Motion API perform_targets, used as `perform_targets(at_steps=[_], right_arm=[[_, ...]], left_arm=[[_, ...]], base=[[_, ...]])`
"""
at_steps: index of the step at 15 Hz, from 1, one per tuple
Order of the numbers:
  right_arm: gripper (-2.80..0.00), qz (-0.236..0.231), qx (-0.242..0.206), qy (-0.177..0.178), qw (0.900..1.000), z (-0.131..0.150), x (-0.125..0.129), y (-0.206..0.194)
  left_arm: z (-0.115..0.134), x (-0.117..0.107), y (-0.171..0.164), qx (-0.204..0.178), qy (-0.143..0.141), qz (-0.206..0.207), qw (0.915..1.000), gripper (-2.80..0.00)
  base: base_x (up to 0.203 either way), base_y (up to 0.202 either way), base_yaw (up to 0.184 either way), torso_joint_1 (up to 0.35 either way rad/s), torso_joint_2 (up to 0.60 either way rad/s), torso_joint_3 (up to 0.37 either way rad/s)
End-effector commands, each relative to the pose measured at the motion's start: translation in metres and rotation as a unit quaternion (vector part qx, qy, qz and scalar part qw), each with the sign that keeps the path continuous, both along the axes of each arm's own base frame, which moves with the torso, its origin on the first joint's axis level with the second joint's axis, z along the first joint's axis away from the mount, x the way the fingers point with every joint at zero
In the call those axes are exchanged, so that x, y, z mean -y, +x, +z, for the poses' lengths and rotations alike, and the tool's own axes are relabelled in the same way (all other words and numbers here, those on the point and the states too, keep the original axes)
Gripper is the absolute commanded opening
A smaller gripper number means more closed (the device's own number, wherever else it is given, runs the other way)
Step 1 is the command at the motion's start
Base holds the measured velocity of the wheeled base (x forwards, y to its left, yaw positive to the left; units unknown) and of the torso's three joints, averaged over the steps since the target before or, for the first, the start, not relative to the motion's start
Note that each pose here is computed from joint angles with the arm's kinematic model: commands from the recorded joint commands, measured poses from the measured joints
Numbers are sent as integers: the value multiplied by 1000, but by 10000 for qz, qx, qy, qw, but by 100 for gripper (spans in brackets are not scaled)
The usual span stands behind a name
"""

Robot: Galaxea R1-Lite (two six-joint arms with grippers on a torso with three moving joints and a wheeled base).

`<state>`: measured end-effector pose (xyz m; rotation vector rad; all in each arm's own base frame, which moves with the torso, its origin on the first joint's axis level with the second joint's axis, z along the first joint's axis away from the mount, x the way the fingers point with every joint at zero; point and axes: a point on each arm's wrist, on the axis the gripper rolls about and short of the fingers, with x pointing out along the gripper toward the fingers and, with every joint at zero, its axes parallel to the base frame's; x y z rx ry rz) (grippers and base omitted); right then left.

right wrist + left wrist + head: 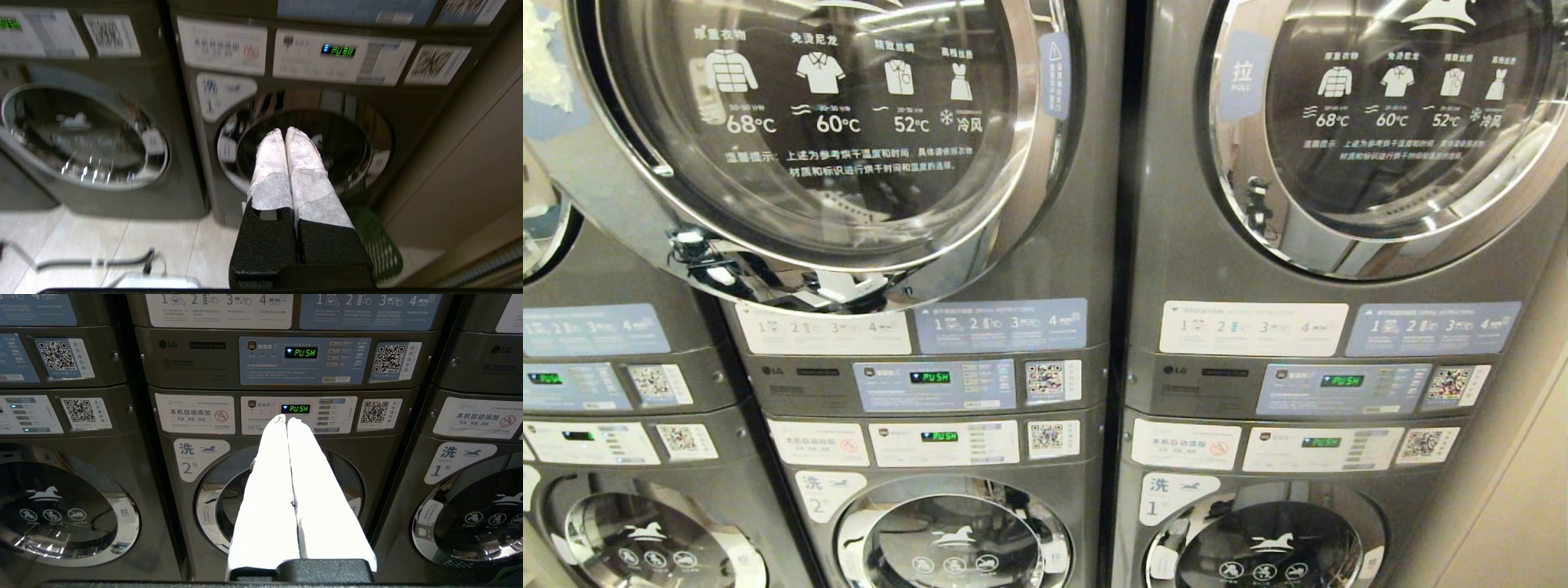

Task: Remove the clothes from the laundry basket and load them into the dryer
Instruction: Close the dryer

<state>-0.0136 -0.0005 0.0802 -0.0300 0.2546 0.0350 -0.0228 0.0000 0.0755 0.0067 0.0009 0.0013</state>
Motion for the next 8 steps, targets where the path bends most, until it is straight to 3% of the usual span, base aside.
perform_targets(at_steps=[1,3,5,8], right_arm=[[-280,-77,830,7,9965,-4,0,-12],[-280,-123,1114,5,9937,-3,0,-12],[-280,-79,1102,-49,9939,-3,-1,-12],[-280,-100,1100,-6,9939,-3,0,-12]], left_arm=[[0,0,0,4,5,1,10000,-280],[0,0,0,4,4,9,10000,-280],[-1,0,0,-19,68,9,10000,-280],[0,0,0,-11,136,-14,9999,-280]], base=[[0,0,0,0,0,0],[0,0,0,0,0,0],[0,0,0,0,0,0],[92,0,1,-6,0,2]])
